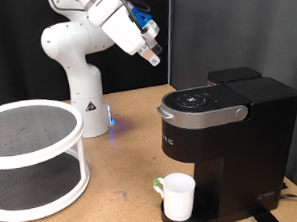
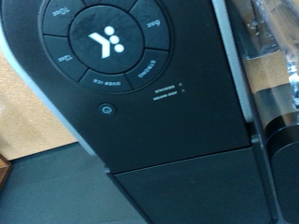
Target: Make a cup of coffee with the keurig machine
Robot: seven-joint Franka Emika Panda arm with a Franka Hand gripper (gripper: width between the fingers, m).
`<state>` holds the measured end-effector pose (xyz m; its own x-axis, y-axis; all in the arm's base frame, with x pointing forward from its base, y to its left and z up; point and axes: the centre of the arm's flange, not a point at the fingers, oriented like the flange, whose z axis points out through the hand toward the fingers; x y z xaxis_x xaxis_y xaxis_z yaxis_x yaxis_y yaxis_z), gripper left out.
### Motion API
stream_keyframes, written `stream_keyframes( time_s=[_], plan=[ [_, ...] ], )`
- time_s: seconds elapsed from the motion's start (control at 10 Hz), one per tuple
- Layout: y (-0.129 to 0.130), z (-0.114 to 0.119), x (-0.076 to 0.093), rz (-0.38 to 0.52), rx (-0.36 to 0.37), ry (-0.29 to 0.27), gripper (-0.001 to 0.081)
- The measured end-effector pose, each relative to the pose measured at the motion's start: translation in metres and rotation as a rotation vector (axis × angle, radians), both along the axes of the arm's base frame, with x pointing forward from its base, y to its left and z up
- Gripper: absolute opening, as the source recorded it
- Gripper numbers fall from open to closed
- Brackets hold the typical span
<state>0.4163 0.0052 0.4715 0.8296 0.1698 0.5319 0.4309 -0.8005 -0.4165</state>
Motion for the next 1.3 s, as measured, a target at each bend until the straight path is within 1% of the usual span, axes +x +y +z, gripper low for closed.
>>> stream_keyframes(
  time_s=[0.2,0.4,0.6,0.9,1.0,1.2,1.3],
  plan=[
    [0.009,0.008,0.002,-0.007,-0.010,-0.004,0.0803],
    [0.030,0.021,0.010,0.061,-0.100,-0.008,0.0803],
    [0.046,0.033,0.024,0.110,-0.168,0.001,0.0803],
    [0.061,0.052,0.050,0.182,-0.222,0.049,0.0803],
    [0.064,0.057,0.059,0.211,-0.256,0.064,0.0803],
    [0.069,0.061,0.078,0.246,-0.299,0.094,0.0803],
    [0.070,0.061,0.088,0.244,-0.312,0.095,0.0803]
  ],
)
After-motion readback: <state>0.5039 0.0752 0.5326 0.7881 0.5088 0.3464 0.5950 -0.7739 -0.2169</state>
